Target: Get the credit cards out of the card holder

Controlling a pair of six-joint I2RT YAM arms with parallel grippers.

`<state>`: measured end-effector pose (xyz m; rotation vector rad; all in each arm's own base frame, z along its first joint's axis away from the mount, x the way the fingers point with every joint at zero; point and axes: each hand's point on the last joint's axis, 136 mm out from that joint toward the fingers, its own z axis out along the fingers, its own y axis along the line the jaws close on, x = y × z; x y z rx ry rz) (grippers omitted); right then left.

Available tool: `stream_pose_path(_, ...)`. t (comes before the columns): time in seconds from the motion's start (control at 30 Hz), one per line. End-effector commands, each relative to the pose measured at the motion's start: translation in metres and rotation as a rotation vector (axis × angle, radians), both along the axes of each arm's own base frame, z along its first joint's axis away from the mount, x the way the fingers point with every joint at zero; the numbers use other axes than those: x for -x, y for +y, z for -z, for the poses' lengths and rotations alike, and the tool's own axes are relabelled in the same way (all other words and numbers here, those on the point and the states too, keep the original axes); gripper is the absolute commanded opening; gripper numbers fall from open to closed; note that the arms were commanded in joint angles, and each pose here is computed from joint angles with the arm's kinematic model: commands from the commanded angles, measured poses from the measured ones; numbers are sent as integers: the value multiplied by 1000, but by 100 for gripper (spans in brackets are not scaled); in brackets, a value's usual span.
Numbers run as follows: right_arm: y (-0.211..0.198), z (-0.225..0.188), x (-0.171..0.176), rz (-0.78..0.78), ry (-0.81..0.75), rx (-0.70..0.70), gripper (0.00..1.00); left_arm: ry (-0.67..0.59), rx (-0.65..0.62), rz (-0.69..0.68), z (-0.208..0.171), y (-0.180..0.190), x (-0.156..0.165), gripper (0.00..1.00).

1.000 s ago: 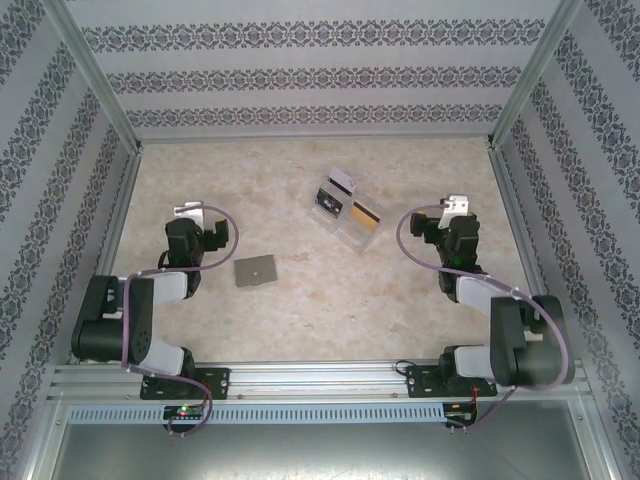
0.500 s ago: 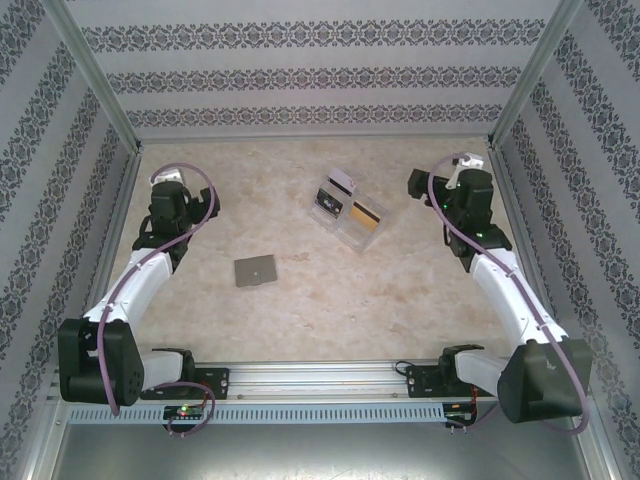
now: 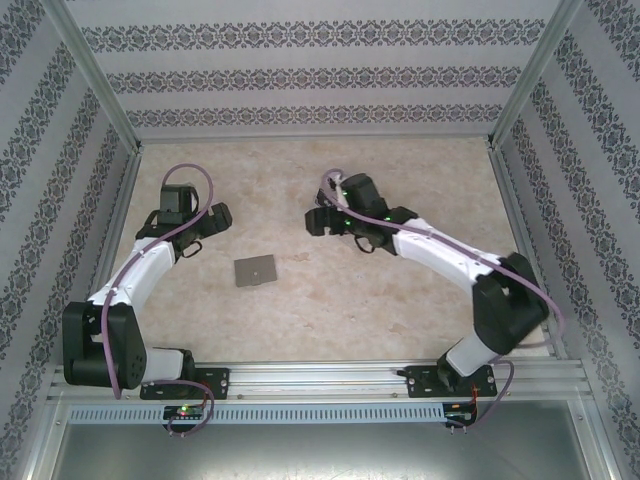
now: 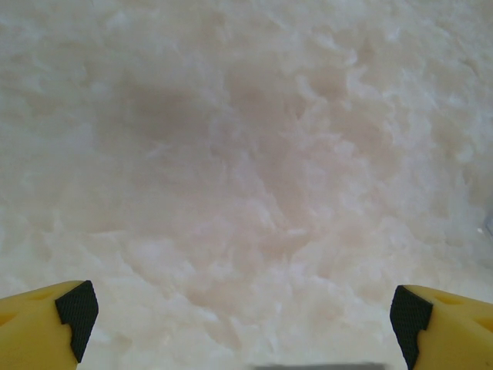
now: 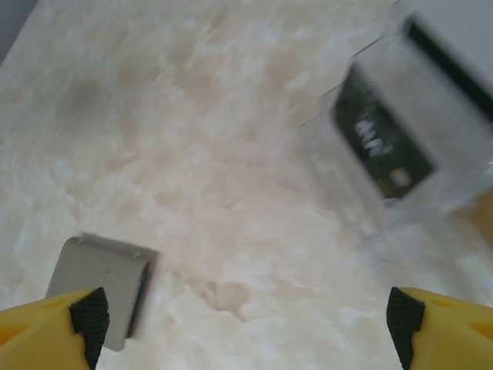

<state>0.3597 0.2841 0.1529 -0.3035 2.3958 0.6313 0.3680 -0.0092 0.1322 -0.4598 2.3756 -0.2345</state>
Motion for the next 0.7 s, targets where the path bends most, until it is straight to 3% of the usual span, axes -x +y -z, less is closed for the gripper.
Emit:
stream_pose_path(0.0, 14, 20, 3, 10, 99, 26, 89, 38, 52, 30, 0, -14, 5, 99)
stream_pose_path(0.3, 28, 79, -8, 46, 248, 123, 78, 82, 62, 65, 7, -24, 11, 100)
stream_pose_path(0.67, 7, 118, -42, 147, 257, 291, 77, 173, 52, 166, 17, -48, 23, 99)
